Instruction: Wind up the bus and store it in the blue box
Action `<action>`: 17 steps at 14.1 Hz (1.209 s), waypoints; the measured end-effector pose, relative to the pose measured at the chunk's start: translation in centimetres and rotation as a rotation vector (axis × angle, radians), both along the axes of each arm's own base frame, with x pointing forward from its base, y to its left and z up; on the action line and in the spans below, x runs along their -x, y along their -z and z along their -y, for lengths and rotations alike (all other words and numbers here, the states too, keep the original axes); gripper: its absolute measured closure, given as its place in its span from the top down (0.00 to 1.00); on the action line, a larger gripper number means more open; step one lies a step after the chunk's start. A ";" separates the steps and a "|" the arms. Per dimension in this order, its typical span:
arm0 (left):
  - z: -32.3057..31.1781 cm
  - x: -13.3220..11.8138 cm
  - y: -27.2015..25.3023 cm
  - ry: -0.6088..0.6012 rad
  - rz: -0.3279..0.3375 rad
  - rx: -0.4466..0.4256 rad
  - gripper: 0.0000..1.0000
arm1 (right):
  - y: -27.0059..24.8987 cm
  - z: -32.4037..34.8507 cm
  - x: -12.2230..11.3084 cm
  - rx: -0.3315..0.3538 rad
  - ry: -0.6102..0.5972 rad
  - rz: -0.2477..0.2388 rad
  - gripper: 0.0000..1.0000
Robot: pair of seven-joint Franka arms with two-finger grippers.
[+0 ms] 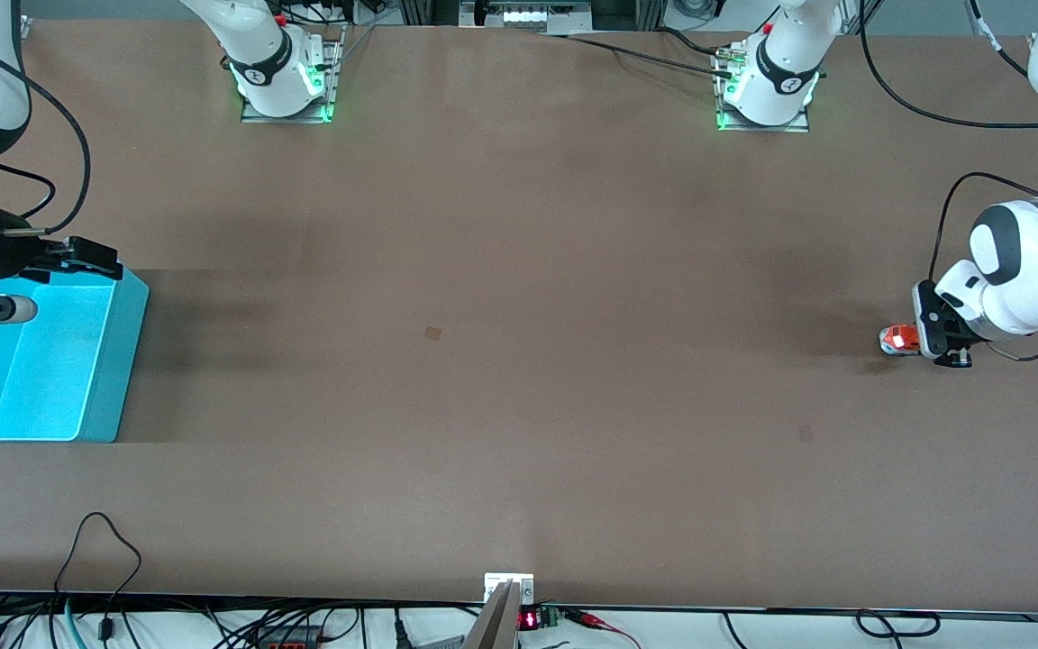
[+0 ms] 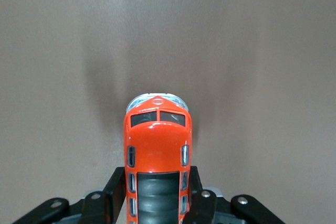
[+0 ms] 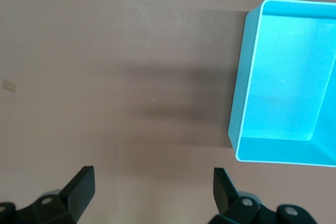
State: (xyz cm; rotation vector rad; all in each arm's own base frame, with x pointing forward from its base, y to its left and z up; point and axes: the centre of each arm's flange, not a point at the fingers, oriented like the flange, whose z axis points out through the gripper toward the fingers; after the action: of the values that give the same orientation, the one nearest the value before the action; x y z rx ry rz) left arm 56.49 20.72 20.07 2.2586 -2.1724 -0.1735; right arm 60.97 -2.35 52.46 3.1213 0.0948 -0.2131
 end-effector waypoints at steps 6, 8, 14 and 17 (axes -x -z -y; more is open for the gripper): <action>-0.2 -0.1 0.6 0.003 -0.004 0.000 0.84 | 0.0 0.0 0.0 0.000 0.000 0.000 1.00; -0.3 -0.5 0.0 0.003 0.002 -0.004 1.00 | 0.0 0.0 0.0 0.000 0.000 -0.001 1.00; 0.5 -0.5 -3.8 -0.033 -0.075 -0.014 1.00 | 0.2 0.0 0.0 0.000 0.000 -0.005 1.00; 1.2 0.0 -6.9 -0.105 -0.118 -0.035 1.00 | 0.7 0.0 -0.2 0.000 0.000 -0.013 1.00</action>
State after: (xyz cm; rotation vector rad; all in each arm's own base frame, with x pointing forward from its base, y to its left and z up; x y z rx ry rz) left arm 56.47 19.56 27.01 2.3097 -2.0045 -0.3366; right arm 61.12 -2.33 51.77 3.1203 0.0954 -0.2332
